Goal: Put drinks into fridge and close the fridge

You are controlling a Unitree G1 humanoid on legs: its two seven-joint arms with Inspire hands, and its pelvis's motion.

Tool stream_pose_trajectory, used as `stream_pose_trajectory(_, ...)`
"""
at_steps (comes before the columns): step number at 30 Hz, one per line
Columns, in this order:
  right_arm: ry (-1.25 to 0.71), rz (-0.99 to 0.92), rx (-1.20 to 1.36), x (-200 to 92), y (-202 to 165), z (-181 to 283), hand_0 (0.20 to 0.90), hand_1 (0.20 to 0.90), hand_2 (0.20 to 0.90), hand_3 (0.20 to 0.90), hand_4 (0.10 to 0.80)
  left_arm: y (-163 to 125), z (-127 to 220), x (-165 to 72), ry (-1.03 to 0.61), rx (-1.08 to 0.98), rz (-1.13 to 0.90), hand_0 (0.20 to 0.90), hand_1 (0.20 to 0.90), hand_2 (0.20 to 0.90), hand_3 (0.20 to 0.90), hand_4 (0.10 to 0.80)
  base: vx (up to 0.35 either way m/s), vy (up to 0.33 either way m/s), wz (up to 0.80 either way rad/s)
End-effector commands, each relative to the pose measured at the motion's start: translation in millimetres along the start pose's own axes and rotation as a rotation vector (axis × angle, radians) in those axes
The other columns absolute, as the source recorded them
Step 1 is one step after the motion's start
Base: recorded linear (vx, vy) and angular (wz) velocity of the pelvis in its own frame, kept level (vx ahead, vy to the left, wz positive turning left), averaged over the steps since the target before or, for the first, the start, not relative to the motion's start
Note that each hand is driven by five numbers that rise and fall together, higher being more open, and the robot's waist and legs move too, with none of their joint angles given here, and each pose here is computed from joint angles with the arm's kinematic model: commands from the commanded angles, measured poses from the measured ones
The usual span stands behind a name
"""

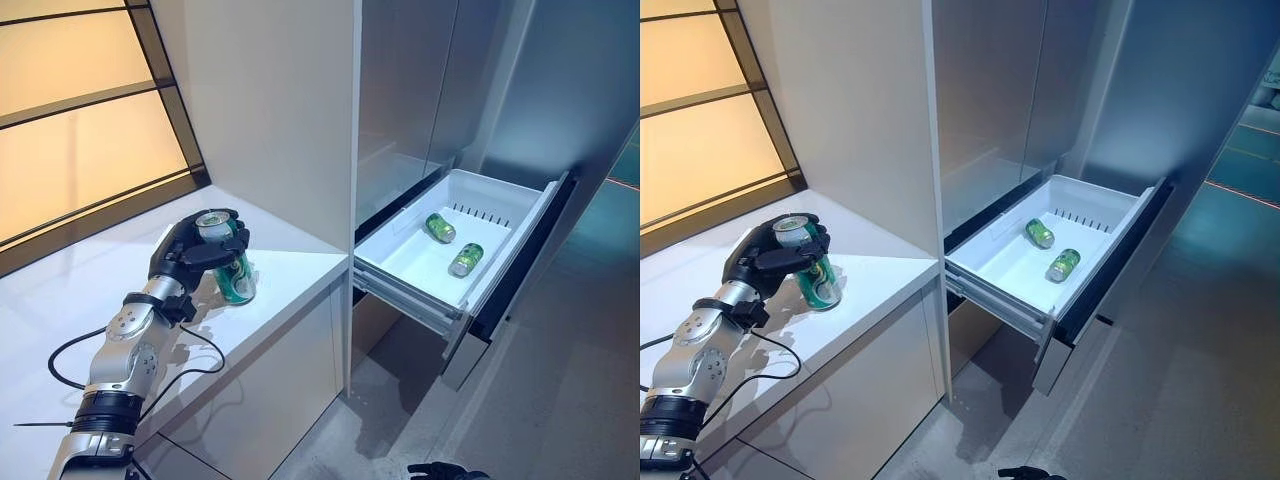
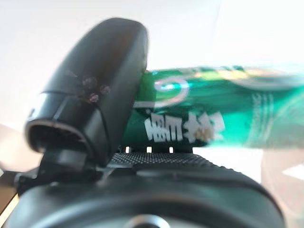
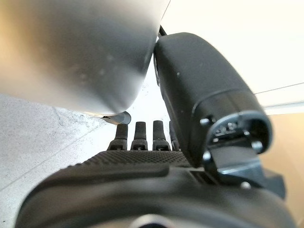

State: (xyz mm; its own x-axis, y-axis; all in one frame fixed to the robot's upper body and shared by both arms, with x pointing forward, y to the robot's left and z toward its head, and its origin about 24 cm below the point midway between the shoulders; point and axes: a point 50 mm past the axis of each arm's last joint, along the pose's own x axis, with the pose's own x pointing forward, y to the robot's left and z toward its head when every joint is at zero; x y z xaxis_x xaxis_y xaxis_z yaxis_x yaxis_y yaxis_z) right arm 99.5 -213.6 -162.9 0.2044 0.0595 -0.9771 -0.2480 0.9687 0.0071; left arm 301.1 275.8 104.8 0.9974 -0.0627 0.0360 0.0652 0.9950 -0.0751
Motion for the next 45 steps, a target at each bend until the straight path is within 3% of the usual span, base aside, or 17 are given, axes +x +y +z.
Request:
stream_pose_trajectory(1, 0.138, 0.012, -0.020, -2, 2, -39, 0.900, 0.900, 0.900, 0.900, 0.800, -5, 95, 26, -0.360, 0.058, -0.025, 0.300, 0.300, 0.300, 0.200, 0.100, 0.000, 0.000, 0.00)
stream_pose_trajectory(7, 0.072, 0.016, 0.022, -1, 1, -28, 0.900, 0.900, 0.900, 0.900, 0.800, -11, 101, 28, -0.393, 0.064, -0.052, 0.300, 0.300, 0.300, 0.200, 0.100, -0.003, -0.005, -0.03)
stream_pose_trajectory(14, -0.285, 0.103, 0.019, -12, 12, 57, 0.900, 0.900, 0.900, 0.900, 0.800, -39, 118, 19, -0.517, 0.056, -0.185, 0.300, 0.300, 0.300, 0.200, 0.100, -0.012, -0.008, -0.03)
stream_pose_trajectory(15, -0.415, 0.158, -0.006, -24, 23, 88, 0.900, 0.900, 0.900, 0.900, 0.800, -50, 123, 16, -0.561, 0.050, -0.233, 0.300, 0.300, 0.300, 0.200, 0.100, -0.054, -0.028, -0.03)
stream_pose_trajectory(18, -0.566, 0.237, -0.022, -42, 37, 115, 0.900, 0.900, 0.900, 0.900, 0.800, -61, 127, 11, -0.608, 0.045, -0.297, 0.300, 0.300, 0.300, 0.200, 0.100, -0.018, -0.010, -0.01)
stream_pose_trajectory(25, -1.081, 0.448, -0.123, -151, 37, 200, 0.900, 0.900, 0.900, 0.900, 0.800, -91, 129, -11, -0.713, 0.056, -0.507, 0.300, 0.300, 0.300, 0.200, 0.100, -0.036, -0.007, 0.00)
stream_pose_trajectory(26, -1.177, 0.495, -0.151, -177, 34, 213, 0.900, 0.900, 0.900, 0.900, 0.800, -93, 129, -14, -0.722, 0.056, -0.548, 0.300, 0.300, 0.300, 0.200, 0.100, -0.072, -0.001, 0.00)
stream_pose_trajectory(31, -1.402, 0.568, -0.220, -236, 37, 239, 0.900, 0.900, 0.900, 0.900, 0.800, -103, 132, -20, -0.729, 0.058, -0.667, 0.300, 0.300, 0.300, 0.200, 0.100, -0.020, 0.002, -0.02)
stream_pose_trajectory(37, -1.567, 0.653, -0.268, -279, 50, 249, 0.900, 0.900, 0.900, 0.900, 0.800, -123, 135, -27, -0.711, 0.032, -0.831, 0.300, 0.300, 0.300, 0.200, 0.100, -0.004, -0.002, -0.01)
stream_pose_trajectory(45, -1.595, 0.689, -0.378, -295, 68, 253, 0.900, 0.900, 0.900, 0.900, 0.800, -151, 134, -30, -0.665, -0.018, -0.979, 0.300, 0.300, 0.300, 0.200, 0.100, 0.000, 0.000, 0.00)
